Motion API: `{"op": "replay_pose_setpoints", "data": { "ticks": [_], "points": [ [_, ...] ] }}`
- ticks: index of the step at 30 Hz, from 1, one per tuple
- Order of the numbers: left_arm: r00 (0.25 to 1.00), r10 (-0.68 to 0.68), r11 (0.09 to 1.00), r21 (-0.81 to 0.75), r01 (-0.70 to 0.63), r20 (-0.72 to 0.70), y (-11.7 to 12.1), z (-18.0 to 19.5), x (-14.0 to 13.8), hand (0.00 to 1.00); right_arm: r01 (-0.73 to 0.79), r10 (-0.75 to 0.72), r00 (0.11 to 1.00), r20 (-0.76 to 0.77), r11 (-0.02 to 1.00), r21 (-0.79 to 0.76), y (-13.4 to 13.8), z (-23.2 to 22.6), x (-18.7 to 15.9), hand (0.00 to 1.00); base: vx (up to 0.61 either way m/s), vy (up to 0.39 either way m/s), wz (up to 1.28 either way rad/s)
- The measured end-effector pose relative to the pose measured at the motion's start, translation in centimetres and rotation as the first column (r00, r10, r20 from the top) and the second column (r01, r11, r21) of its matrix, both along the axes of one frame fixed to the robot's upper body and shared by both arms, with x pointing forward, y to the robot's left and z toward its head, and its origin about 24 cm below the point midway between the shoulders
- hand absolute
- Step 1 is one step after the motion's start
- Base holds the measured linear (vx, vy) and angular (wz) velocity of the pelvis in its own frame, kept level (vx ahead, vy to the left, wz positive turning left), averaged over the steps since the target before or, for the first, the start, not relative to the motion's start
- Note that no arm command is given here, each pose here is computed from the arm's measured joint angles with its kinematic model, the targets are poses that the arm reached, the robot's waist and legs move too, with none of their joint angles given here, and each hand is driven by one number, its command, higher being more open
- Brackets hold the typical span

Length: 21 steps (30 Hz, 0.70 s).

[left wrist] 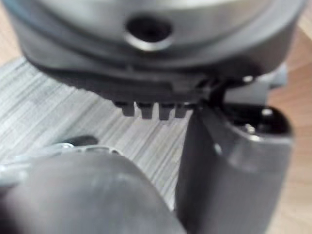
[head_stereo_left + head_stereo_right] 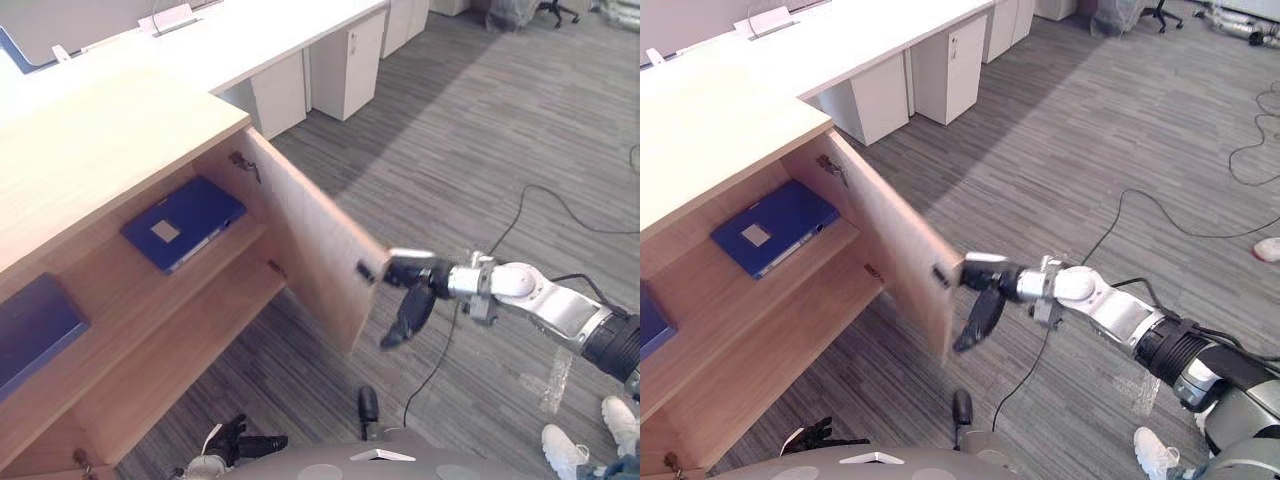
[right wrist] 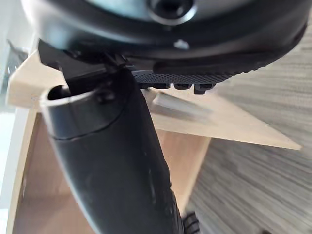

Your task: Walk over to the cabinet, pick up the folder, carry it to the office cabinet, place the folder inside the office cabinet, then close the office cabinet door

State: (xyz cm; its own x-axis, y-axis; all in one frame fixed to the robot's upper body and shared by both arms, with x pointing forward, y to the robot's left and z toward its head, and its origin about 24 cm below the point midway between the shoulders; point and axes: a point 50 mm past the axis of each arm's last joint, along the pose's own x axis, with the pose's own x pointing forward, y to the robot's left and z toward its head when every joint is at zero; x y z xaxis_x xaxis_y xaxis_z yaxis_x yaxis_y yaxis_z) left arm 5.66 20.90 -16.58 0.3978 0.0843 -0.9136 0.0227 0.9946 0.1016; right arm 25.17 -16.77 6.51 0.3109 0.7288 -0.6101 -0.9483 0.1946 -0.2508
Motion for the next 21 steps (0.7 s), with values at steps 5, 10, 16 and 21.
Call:
{"op": "replay_pose_setpoints", "data": {
  "ticks": [5, 10, 16, 21],
  "points": [
    [1.0, 0.013, 1.0, 0.016, -0.013, 0.012, 0.8, 0.2, 0.4, 1.0, -0.325, 0.325, 0.939, -0.111, 0.945, 0.011, 3.7, -0.7, -3.6, 1.0, -0.04, 0.046, 0.1],
    [0.999, 0.005, 0.999, 0.045, -0.006, 0.035, 1.9, 0.6, 1.1, 1.0, -0.487, 0.476, 0.847, -0.236, 0.874, 0.015, 5.5, -3.3, -6.5, 1.0, -0.04, 0.092, 0.21],
    [0.998, 0.026, 0.998, 0.049, -0.029, 0.064, 2.1, 0.8, 1.9, 1.0, -0.512, 0.48, 0.839, -0.256, 0.856, -0.071, 5.1, -4.8, -6.4, 1.0, -0.01, 0.065, 0.27],
    [0.995, 0.057, 0.997, 0.048, -0.061, 0.086, 2.3, 0.9, 2.1, 1.0, -0.519, 0.499, 0.838, -0.223, 0.854, -0.038, 6.5, -4.8, -6.3, 1.0, -0.03, 0.009, 0.16]
  ]
}}
